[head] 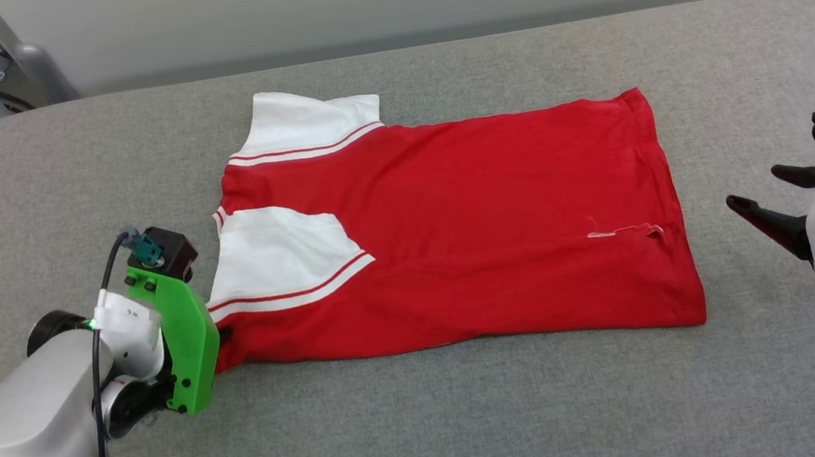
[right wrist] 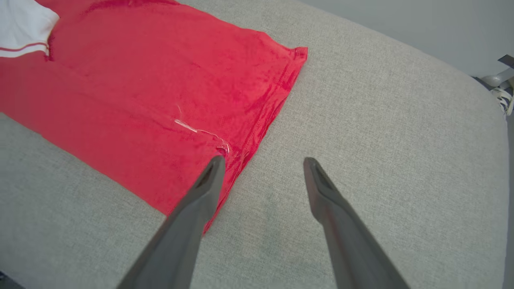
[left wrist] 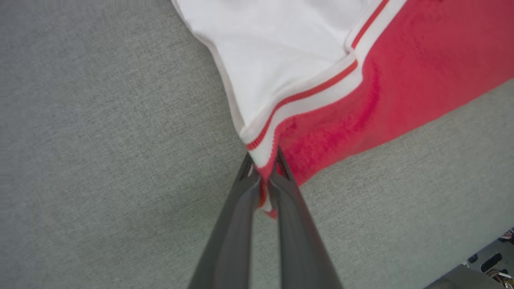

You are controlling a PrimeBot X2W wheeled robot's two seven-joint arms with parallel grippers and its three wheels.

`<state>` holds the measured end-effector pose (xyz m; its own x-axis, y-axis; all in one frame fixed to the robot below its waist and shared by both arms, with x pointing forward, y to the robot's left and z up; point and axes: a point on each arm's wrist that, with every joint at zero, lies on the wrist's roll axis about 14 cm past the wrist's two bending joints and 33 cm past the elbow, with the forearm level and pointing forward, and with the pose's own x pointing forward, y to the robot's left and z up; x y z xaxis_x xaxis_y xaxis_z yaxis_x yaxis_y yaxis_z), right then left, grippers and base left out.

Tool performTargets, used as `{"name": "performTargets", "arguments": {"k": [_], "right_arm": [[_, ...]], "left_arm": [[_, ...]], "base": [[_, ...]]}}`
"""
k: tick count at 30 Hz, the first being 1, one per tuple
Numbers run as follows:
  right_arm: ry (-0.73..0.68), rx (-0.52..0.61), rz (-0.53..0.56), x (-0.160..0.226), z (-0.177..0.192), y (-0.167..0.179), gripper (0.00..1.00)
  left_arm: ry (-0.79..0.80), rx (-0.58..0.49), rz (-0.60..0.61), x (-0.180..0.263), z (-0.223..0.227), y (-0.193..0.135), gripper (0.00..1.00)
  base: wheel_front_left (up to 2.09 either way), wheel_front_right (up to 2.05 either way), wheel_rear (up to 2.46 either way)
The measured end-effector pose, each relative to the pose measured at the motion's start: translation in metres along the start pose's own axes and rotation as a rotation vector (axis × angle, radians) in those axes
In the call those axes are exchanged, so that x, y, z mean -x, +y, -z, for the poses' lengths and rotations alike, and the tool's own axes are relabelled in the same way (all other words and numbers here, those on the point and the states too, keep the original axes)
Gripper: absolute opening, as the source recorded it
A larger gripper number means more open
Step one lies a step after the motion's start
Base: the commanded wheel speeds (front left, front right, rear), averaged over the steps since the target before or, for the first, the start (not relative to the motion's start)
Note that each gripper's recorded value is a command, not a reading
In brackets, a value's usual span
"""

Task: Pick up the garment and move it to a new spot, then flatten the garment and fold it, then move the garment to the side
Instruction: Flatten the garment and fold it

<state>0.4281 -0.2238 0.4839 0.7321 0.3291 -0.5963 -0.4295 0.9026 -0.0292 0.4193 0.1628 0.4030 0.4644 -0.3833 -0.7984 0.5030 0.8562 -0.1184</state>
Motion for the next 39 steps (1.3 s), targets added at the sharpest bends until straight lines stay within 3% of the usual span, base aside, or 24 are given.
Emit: {"name": "performTargets", "arguments": {"k": [13,24,28,29,30,39], "right_arm": [[0.335,-0.076,-0.098,-0.029,0.054,0.027,1.00],[0.490,-0.135,-0.132,-0.065,0.112,0.045,1.00],[0.483,-0.123,-0.147,-0.073,0.116,0.050,1.00],[0.472,-0.122,-0.148,-0.074,0.115,0.050,0.47],[0.460,-0.123,-0.150,-0.074,0.114,0.051,0.01],[0.311,-0.123,-0.160,-0.060,0.091,0.063,0.00]], "left_arm": [[-0.039,-0.067,0.029,-0.003,-0.012,-0.010,0.00],[-0.024,-0.051,0.020,-0.018,-0.006,0.001,0.00],[-0.019,-0.043,0.014,-0.020,-0.002,0.004,0.00],[-0.020,-0.042,0.012,-0.020,-0.002,0.005,0.00],[-0.023,-0.041,0.008,-0.019,-0.002,0.006,0.00],[-0.067,-0.013,0.004,-0.005,0.005,0.000,0.00]], "base": [[0.00,0.00,0.00],[0.00,0.00,0.00],[0.00,0.00,0.00],[0.00,0.00,0.00],[0.00,0.00,0.00],[0.00,0.00,0.00]]}}
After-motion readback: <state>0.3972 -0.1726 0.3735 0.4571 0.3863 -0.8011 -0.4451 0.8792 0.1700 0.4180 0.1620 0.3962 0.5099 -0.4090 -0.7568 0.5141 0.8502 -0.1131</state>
